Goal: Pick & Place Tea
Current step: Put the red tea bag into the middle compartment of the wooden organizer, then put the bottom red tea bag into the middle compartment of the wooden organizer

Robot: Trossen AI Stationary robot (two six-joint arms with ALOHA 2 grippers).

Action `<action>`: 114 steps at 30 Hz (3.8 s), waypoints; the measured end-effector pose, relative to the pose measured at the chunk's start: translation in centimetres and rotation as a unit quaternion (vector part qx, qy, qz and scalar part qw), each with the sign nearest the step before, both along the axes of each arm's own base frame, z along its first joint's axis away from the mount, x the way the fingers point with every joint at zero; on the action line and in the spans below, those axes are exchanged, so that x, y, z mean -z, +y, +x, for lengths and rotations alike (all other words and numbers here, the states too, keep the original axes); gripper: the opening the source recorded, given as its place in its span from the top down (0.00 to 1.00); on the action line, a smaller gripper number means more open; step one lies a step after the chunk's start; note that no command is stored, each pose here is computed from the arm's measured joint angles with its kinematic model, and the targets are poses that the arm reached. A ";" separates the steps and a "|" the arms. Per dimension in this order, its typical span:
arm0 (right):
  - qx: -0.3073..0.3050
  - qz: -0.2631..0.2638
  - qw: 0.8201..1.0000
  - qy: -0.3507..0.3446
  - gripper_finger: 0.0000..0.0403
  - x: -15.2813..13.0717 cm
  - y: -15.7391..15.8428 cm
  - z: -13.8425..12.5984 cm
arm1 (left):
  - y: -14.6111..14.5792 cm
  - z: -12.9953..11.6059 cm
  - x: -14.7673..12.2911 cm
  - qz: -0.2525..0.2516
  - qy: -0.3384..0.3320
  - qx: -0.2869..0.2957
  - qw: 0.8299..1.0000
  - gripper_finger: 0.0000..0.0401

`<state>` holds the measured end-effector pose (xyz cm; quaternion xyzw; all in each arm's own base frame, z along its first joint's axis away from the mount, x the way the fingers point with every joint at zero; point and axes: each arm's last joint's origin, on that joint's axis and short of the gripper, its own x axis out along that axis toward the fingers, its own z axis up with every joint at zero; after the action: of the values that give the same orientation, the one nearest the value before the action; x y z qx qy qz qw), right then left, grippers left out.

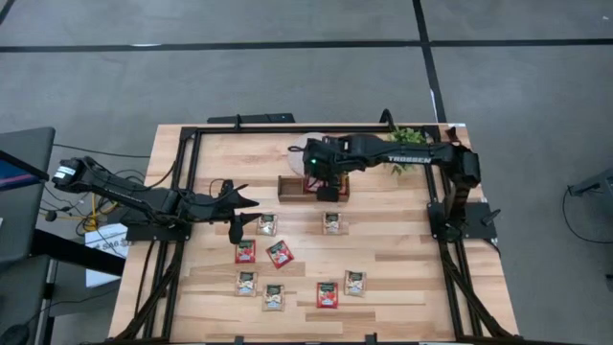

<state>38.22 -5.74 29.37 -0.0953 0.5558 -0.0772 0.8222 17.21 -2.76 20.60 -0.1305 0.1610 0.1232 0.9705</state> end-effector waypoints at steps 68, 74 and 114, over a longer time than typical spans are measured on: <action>-0.060 0.013 0.997 0.053 1.00 4.5 -2.9 1.8 | 0.0 0.0 0.0 0.002 0.001 0.000 1.000 0.58; -0.060 0.014 0.997 0.053 1.00 4.5 -2.9 1.8 | 0.0 0.0 0.0 0.002 0.000 0.000 1.000 0.58; -0.147 0.163 0.969 0.109 0.80 2.7 5.8 0.1 | 0.0 0.0 0.0 0.000 0.003 0.005 1.000 0.58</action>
<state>38.34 0.07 26.68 -0.0484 0.6270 0.1472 0.7634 17.20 -2.76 20.55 -0.1289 0.1646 0.1191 0.9706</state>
